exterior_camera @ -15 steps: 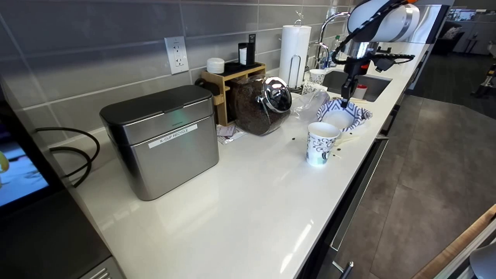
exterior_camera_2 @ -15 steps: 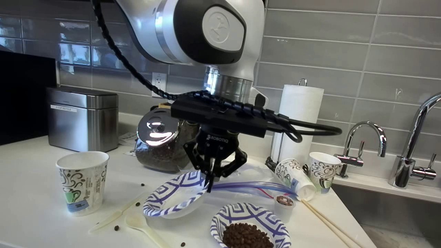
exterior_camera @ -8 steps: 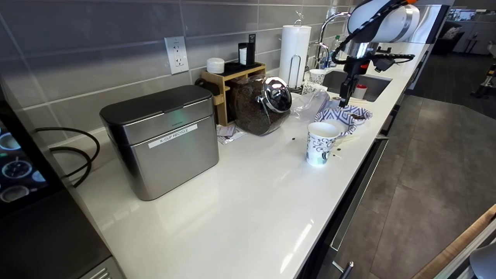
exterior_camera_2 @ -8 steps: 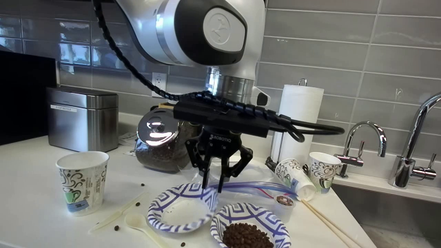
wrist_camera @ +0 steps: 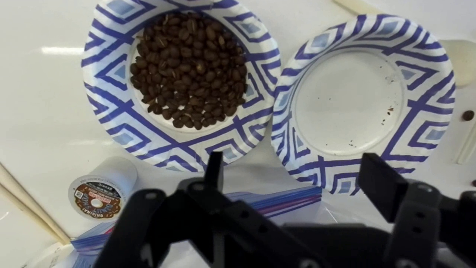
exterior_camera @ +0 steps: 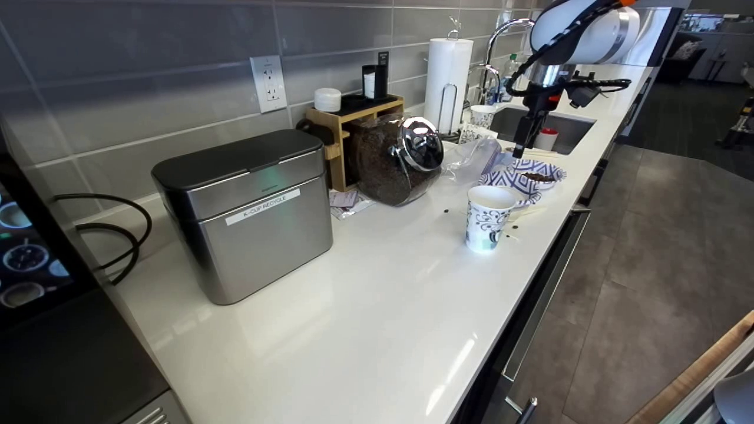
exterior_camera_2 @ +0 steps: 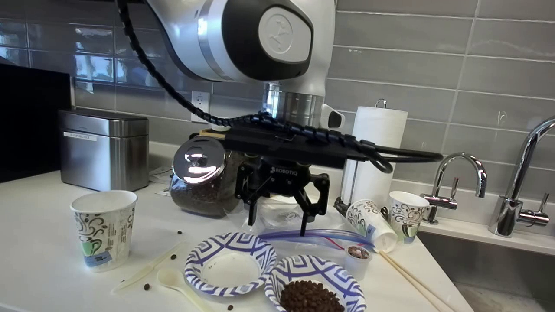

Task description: Pour the contents in the bowl on the left into the bowl on the right.

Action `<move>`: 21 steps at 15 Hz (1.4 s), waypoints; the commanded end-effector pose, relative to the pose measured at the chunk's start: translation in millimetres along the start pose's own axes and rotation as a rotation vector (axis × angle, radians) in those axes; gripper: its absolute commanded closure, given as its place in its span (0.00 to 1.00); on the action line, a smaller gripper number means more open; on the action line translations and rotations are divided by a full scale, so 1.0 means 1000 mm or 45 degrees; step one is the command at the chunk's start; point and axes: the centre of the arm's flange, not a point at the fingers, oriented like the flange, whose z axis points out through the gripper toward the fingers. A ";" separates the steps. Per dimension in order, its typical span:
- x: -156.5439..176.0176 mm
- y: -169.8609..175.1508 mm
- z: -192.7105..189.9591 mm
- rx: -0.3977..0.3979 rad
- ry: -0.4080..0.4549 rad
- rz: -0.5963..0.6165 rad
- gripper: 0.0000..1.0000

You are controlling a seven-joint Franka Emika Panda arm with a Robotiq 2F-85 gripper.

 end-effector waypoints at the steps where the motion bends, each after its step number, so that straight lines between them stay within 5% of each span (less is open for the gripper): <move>1: -0.003 -0.003 -0.010 -0.025 0.019 -0.004 0.00; 9: -0.005 -0.002 -0.031 -0.054 -0.217 -0.022 0.00; 21: -0.011 -0.003 -0.074 -0.029 -0.217 -0.006 0.00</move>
